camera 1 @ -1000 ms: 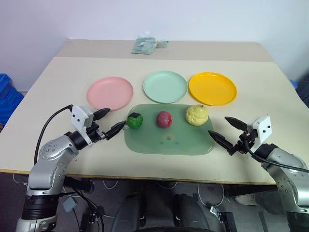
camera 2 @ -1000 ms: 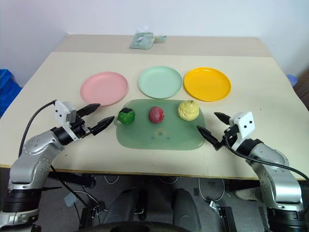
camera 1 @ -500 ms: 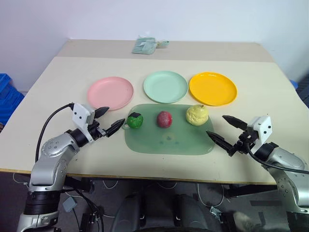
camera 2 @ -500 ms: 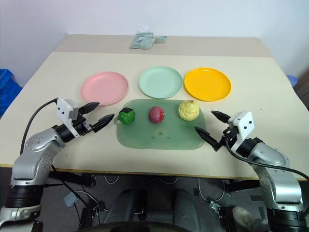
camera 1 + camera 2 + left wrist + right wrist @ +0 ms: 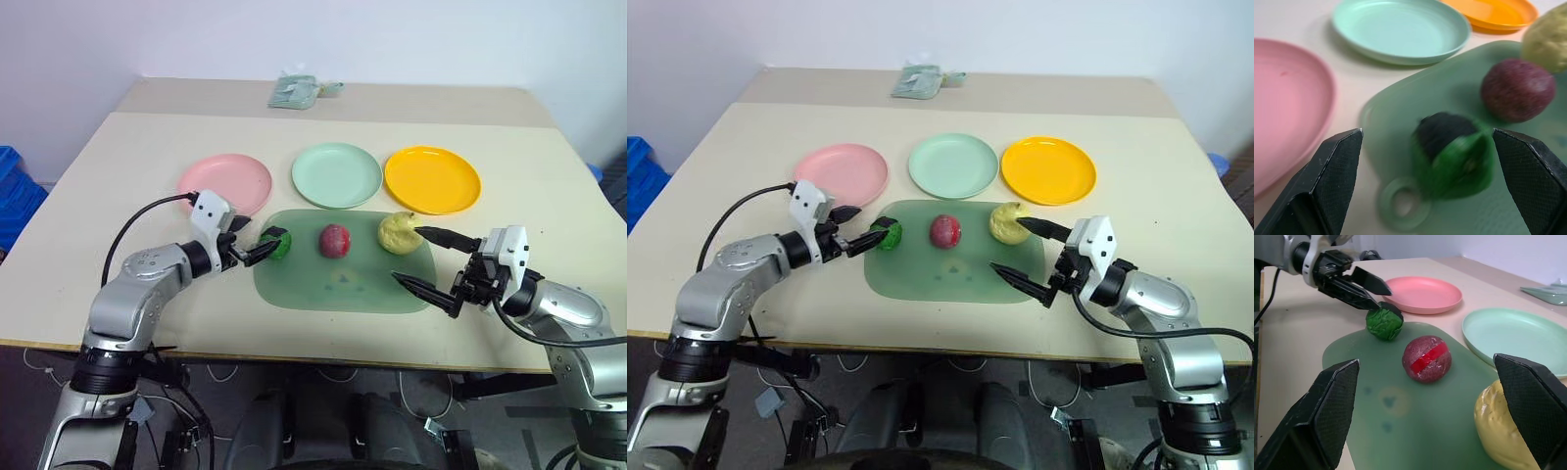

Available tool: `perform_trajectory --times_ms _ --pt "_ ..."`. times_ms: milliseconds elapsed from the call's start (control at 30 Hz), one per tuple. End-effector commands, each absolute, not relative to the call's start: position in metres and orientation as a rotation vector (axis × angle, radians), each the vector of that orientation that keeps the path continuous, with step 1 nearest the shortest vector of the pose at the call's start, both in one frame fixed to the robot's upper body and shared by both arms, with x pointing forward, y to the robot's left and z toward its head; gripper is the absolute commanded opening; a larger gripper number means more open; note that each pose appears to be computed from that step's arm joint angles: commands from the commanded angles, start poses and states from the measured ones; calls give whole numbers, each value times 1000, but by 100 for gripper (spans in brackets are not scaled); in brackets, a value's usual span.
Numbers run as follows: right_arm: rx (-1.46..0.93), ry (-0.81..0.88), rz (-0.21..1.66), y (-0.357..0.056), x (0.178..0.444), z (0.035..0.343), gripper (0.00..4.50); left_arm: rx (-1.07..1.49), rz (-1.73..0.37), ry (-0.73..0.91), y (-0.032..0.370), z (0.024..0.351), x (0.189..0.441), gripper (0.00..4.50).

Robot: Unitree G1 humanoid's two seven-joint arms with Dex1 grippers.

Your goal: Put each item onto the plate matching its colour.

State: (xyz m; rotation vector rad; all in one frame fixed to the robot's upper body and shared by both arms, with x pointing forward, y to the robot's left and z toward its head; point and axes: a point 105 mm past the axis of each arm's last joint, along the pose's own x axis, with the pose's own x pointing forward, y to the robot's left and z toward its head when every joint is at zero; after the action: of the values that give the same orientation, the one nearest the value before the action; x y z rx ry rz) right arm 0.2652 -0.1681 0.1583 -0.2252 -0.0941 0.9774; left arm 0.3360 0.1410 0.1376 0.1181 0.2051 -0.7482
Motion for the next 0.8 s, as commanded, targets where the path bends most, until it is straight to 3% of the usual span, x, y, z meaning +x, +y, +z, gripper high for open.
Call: perform_trajectory --times_ms 33,533,633,733,800 --pt "-250 -129 979 -169 263 163 450 142 -791 185 130 144 336 433" --pt "-257 -126 942 -174 257 159 450 184 -831 300 111 123 346 433" --pt "-260 -124 930 -177 256 157 450 174 -840 301 108 123 347 353" --pt "-261 -122 919 -179 255 155 450 178 -834 285 106 127 349 209" --pt "-262 -120 911 -181 254 153 450 175 -813 262 106 133 355 209"
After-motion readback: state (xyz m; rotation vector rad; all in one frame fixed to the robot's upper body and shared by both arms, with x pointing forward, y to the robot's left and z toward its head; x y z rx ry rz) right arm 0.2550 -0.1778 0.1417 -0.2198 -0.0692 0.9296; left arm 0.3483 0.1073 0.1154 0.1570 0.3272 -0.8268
